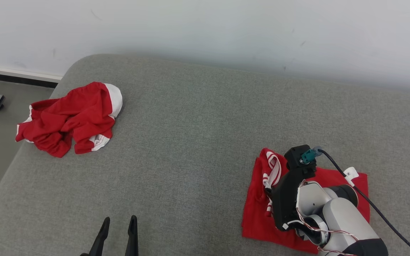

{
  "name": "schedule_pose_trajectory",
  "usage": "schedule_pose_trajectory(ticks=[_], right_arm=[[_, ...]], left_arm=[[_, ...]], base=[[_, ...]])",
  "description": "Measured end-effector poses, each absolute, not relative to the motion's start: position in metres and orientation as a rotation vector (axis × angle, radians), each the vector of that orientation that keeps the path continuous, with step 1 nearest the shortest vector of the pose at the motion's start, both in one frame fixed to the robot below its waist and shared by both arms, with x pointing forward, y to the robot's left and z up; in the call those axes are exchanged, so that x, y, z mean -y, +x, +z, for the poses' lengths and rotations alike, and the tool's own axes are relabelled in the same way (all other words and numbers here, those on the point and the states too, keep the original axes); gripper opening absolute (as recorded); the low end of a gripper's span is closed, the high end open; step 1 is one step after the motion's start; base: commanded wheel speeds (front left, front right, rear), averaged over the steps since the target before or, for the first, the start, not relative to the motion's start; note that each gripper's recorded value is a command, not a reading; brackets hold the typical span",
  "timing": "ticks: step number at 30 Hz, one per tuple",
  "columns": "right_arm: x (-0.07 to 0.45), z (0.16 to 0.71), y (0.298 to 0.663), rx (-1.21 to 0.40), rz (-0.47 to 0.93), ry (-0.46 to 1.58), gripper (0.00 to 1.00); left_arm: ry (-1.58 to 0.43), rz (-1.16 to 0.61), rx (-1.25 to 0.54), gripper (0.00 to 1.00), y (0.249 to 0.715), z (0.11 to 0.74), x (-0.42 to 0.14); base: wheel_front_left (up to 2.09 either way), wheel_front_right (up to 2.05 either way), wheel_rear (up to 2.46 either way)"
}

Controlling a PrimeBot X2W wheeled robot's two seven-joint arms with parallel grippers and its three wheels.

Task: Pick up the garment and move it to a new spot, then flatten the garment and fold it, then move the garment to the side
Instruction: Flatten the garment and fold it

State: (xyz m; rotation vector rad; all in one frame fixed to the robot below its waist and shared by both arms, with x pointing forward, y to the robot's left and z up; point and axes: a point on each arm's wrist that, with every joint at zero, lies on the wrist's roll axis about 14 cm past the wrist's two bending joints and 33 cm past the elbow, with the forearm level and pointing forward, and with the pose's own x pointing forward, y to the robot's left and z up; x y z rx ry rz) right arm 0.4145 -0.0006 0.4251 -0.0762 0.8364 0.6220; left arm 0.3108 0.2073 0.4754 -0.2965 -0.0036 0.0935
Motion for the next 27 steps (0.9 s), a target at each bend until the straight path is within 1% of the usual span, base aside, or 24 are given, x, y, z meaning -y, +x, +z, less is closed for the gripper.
schedule_pose_trajectory(ticks=[1,4,8,9,12,16,19,22,27], right_arm=[[0.0,0.425,0.414,-0.833,0.622,-0.072,1.0],[-0.001,0.428,0.416,-0.814,0.619,-0.045,1.0],[-0.004,0.453,0.424,-0.7,0.614,0.074,1.0],[-0.004,0.453,0.424,-0.7,0.614,0.074,1.0],[0.005,0.465,0.425,-0.633,0.588,0.121,1.0],[0.048,0.478,0.43,-0.517,0.475,0.171,1.0],[0.099,0.482,0.427,-0.424,0.32,0.245,1.0],[0.14,0.485,0.412,-0.334,0.196,0.277,1.0],[0.189,0.483,0.381,-0.225,0.046,0.248,1.0]], left_arm=[[-0.297,0.094,0.005,1.0,0.311,0.476,-0.208],[-0.297,0.094,0.009,1.0,0.311,0.477,-0.208],[-0.297,0.091,0.028,1.0,0.311,0.482,-0.208],[-0.297,0.091,0.028,1.0,0.311,0.482,-0.208],[-0.298,0.091,0.039,1.0,0.309,0.485,-0.209],[-0.3,0.087,0.041,1.0,0.305,0.485,-0.207],[-0.303,0.077,0.043,1.0,0.303,0.485,-0.204],[-0.305,0.08,0.051,1.0,0.3,0.487,-0.205],[-0.315,0.064,0.059,1.0,0.303,0.49,-0.2]], base=[[0.0,0.0,0.0],[0.0,0.0,0.0],[0.0,0.0,0.0],[0.0,0.0,0.0],[0.0,0.0,0.0],[0.0,0.0,0.0],[0.0,0.0,0.0],[0.0,0.0,0.0],[0.0,0.0,0.0]])
